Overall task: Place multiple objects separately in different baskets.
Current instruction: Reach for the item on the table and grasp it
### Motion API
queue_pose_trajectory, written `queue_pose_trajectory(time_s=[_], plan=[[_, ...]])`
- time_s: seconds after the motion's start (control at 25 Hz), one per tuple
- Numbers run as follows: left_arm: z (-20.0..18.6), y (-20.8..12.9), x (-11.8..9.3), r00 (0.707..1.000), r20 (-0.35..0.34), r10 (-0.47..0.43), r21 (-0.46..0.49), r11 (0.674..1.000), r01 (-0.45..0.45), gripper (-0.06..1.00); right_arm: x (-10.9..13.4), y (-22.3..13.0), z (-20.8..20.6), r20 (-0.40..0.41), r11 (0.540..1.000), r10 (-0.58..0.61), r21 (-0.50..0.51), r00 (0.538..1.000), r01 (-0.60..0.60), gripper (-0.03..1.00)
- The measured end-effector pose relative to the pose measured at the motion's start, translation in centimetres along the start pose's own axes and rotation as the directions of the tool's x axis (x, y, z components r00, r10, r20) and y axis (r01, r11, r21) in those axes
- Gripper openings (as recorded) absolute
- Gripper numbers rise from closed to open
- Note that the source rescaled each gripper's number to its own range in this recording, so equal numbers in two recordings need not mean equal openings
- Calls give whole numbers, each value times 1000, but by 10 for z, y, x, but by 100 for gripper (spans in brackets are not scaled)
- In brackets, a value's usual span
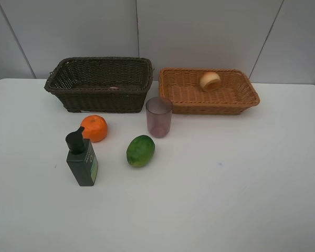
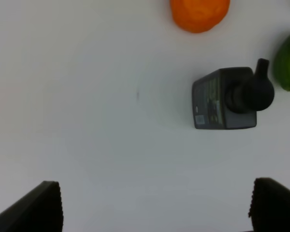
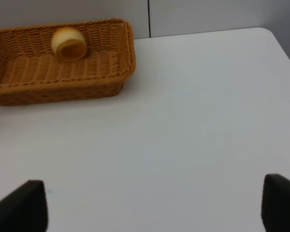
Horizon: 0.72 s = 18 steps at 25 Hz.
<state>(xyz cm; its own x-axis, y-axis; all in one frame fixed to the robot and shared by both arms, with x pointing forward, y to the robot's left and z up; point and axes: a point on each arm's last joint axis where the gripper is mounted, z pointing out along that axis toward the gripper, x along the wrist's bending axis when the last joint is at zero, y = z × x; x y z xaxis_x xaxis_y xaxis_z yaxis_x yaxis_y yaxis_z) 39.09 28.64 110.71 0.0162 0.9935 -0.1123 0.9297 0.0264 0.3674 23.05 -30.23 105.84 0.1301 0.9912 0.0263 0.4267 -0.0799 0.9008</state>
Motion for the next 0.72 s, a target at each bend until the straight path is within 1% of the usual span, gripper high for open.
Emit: queue_pose_trajectory(time_s=[0.12,0.24,0.44,0.52,0.72], plan=[[6,2,-14,997,24,75,38,996,-76,100,0,0,0,0,1000,0,0,1000,0,95],[17,6,-30,992,31,123,89,988,-125,100,0,0,0,0,1000,0,0,1000,0,95],[30,24,-56,984,-13,179,148,973,-175,100,0,0,0,0,1000,0,0,1000,0,95],[36,31,-68,980,-17,198,181,965,-192,100,0,0,0,0,1000,0,0,1000,0,95],[48,46,-98,972,-12,237,208,951,-229,100,0,0,0,0,1000,0,0,1000,0,95]])
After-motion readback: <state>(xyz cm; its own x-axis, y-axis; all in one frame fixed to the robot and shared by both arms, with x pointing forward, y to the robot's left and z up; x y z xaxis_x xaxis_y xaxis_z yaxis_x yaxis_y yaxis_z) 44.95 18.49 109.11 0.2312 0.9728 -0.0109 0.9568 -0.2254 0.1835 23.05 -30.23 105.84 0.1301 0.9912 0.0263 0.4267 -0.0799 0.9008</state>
